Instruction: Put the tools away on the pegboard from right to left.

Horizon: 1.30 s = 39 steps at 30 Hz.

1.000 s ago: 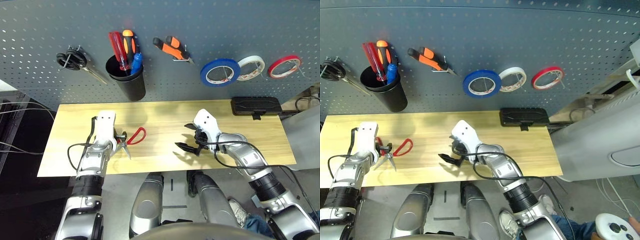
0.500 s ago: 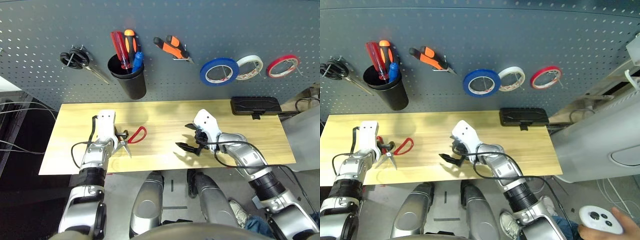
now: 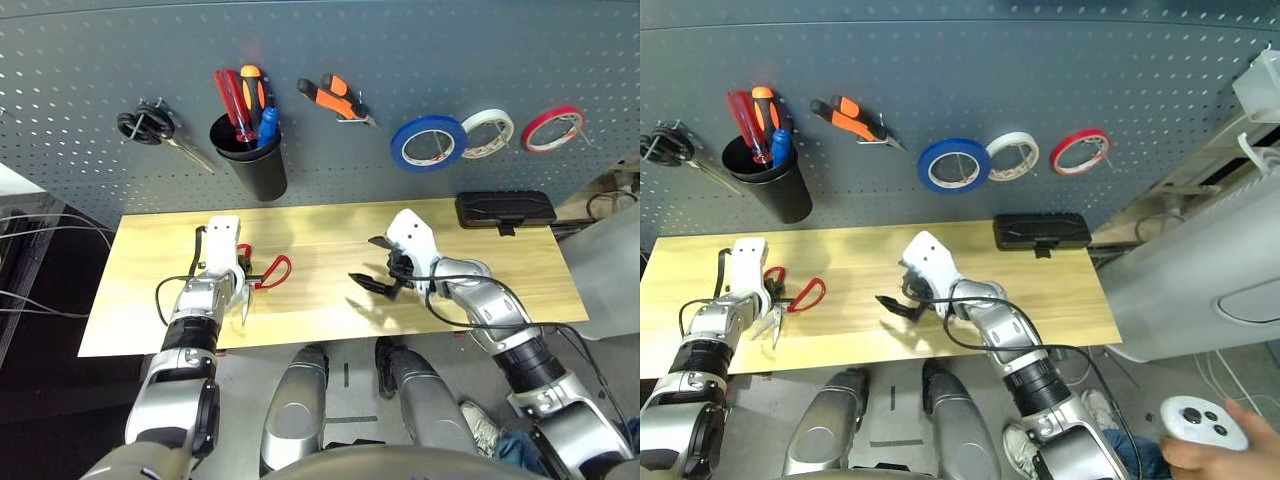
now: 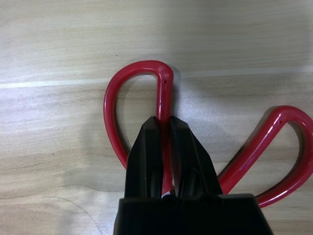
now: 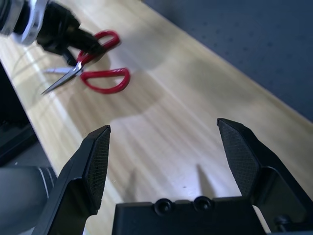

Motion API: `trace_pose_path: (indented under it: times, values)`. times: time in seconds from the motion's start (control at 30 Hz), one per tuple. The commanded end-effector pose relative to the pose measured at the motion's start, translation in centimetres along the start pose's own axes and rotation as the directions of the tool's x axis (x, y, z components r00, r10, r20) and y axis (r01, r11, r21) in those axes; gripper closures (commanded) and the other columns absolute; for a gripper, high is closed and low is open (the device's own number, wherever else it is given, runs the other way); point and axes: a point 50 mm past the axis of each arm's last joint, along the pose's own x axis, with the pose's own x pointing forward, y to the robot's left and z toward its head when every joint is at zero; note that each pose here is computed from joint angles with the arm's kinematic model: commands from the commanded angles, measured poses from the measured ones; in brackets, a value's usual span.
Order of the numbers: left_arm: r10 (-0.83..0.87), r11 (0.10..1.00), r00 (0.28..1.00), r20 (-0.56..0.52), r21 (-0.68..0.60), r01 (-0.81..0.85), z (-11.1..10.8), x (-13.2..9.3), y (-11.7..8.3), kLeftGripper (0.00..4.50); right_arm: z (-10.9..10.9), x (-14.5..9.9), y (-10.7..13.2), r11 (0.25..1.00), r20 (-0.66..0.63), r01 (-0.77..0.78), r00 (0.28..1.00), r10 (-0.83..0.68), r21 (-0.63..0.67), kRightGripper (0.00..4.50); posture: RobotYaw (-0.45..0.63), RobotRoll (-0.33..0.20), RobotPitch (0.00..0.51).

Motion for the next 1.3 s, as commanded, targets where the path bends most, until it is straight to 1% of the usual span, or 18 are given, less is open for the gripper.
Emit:
trace_pose_path:
  times: [0.03, 0.17, 0.23, 0.27, 0.33, 0.4, 0.47, 0.6, 0.67, 0.8, 0.97, 1.07, 1.17, 1.23, 1.3]
  values:
    - [0.016, 1.0, 1.0, -0.014, -0.007, -0.016, -2.0, -1.0, 0.1, 4.42, -0.4, 0.0, 0.1, 1.0, 0.003, -0.005, 1.0, 0.005, 0.009, 0.0, 0.12, 0.0, 0.276]
    - [0.031, 0.999, 0.991, 0.126, 0.001, -0.032, -2.0, -3.5, 0.3, 4.42, 0.0, 0.1, 0.1, 1.0, 0.022, -0.013, 1.0, 0.013, -0.005, 0.0, 0.14, 0.0, 0.271]
    - [0.037, 0.999, 0.978, 0.208, 0.032, -0.044, -1.7, -4.8, 0.4, 4.42, 0.3, 0.1, 0.0, 1.0, 0.032, -0.018, 0.999, 0.018, -0.015, 0.0, 0.15, 0.0, 0.268]
    - [0.039, 0.998, 0.972, 0.23, 0.043, -0.05, -1.6, -5.2, 0.4, 4.42, 0.3, 0.1, 0.0, 1.0, 0.034, -0.019, 0.999, 0.019, -0.017, 0.0, 0.15, 0.0, 0.268]
    - [0.026, 0.996, 0.949, 0.315, 0.077, -0.053, -1.3, -6.2, 0.3, 4.42, 0.7, 0.3, -0.2, 0.999, 0.049, -0.023, 0.998, 0.025, -0.032, 0.0, 0.17, 0.0, 0.267]
    - [0.021, 0.995, 0.913, 0.406, 0.081, -0.059, -0.9, -7.0, 0.3, 4.42, 1.1, 0.4, -0.2, 0.999, 0.068, -0.029, 0.997, 0.032, -0.044, 0.0, 0.17, 0.0, 0.267]
    - [0.029, 0.992, 0.868, 0.495, 0.094, -0.087, -0.4, -7.9, 0.5, 4.42, 2.1, 0.7, -0.2, 0.997, 0.112, -0.04, 0.993, 0.047, -0.064, 0.0, 0.18, 0.0, 0.264]
    - [0.043, 0.983, 0.787, 0.615, 0.115, -0.144, 0.2, -8.9, 1.1, 4.42, 4.4, 1.3, 0.0, 0.994, 0.194, -0.064, 0.978, 0.08, -0.089, 0.0, 0.18, 0.0, 0.261]
    - [0.046, 0.978, 0.734, 0.678, 0.119, -0.171, 0.7, -9.5, 1.4, 4.42, 5.3, 1.5, 0.1, 0.992, 0.223, -0.076, 0.97, 0.097, -0.103, 0.0, 0.18, 0.0, 0.261]
    - [0.033, 0.958, 0.575, 0.818, 0.138, -0.251, 2.6, -11.5, 1.9, 4.42, 7.3, 1.6, 0.4, 0.988, 0.282, -0.103, 0.95, 0.131, -0.114, 0.0, 0.18, 0.0, 0.261]
    - [0.019, 0.935, 0.404, 0.915, 0.127, -0.332, 4.8, -13.4, 2.9, 4.42, 8.9, 1.5, 0.6, 0.985, 0.331, -0.125, 0.93, 0.159, -0.122, 0.0, 0.18, 0.0, 0.261]
    - [0.016, 0.92, 0.324, 0.946, 0.113, -0.374, 6.5, -14.3, 3.6, 4.42, 9.7, 1.4, 0.5, 0.983, 0.362, -0.129, 0.917, 0.167, -0.128, 0.0, 0.19, 0.0, 0.26]
    - [0.007, 0.91, 0.276, 0.961, 0.109, -0.401, 7.5, -14.9, 3.9, 4.42, 10.2, 1.4, 0.4, 0.983, 0.38, -0.127, 0.909, 0.169, -0.133, 0.0, 0.19, 0.0, 0.258]
    - [-0.013, 0.903, 0.24, 0.971, 0.115, -0.415, 8.2, -15.4, 3.8, 4.42, 10.3, 1.4, 0.4, 0.982, 0.385, -0.127, 0.907, 0.171, -0.137, 0.0, 0.19, 0.0, 0.256]
    - [-0.022, 0.9, 0.223, 0.975, 0.116, -0.419, 8.6, -15.7, 3.7, 4.42, 10.3, 1.4, 0.4, 0.982, 0.384, -0.127, 0.907, 0.172, -0.139, 0.0, 0.19, 0.0, 0.255]
